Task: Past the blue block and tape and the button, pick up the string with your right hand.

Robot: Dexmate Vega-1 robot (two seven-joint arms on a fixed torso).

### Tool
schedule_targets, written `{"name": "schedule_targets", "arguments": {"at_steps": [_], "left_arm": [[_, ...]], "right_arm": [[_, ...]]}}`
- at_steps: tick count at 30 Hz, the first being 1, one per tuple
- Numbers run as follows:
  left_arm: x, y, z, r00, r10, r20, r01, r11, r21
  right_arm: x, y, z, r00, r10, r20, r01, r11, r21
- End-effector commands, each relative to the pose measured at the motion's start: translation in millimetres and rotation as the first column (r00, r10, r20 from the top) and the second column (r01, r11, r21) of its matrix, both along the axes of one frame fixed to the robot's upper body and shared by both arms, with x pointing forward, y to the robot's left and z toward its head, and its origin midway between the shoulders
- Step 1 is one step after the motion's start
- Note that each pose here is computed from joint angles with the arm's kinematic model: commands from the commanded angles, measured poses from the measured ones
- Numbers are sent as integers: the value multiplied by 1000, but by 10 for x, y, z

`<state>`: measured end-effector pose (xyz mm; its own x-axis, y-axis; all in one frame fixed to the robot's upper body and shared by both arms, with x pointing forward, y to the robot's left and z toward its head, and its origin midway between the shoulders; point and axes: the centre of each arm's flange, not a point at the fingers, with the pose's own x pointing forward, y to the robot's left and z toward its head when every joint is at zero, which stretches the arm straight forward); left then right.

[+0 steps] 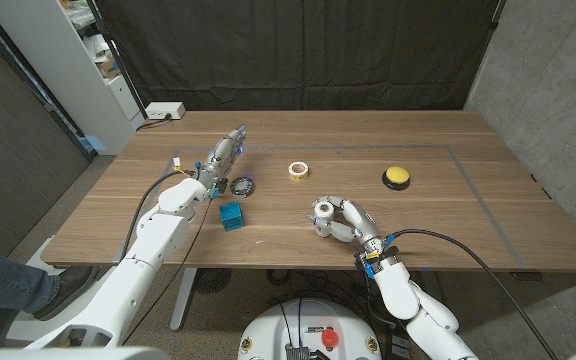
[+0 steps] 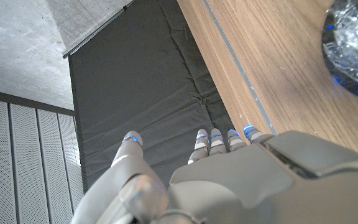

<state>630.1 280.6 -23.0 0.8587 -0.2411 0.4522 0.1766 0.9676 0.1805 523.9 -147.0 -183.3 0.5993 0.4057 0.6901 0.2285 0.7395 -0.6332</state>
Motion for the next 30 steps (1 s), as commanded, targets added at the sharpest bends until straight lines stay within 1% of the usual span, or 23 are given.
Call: {"name": "schedule_targets", "arguments": {"at_steps": [1, 13, 30], "left_arm": [[13, -10, 0, 1000, 1, -4, -1, 1000, 1], [3, -34, 22, 1000, -3, 1, 3, 1000, 3], [-36, -42, 26, 1000, 2, 2, -2, 1000, 9]], "right_arm": [[-10, -9, 21, 1000, -5, 3, 5, 1000, 8], [-37, -21, 60, 1000, 6, 9, -7, 1000, 30], [-120, -36, 188, 999, 24, 38, -26, 998, 55]]}}
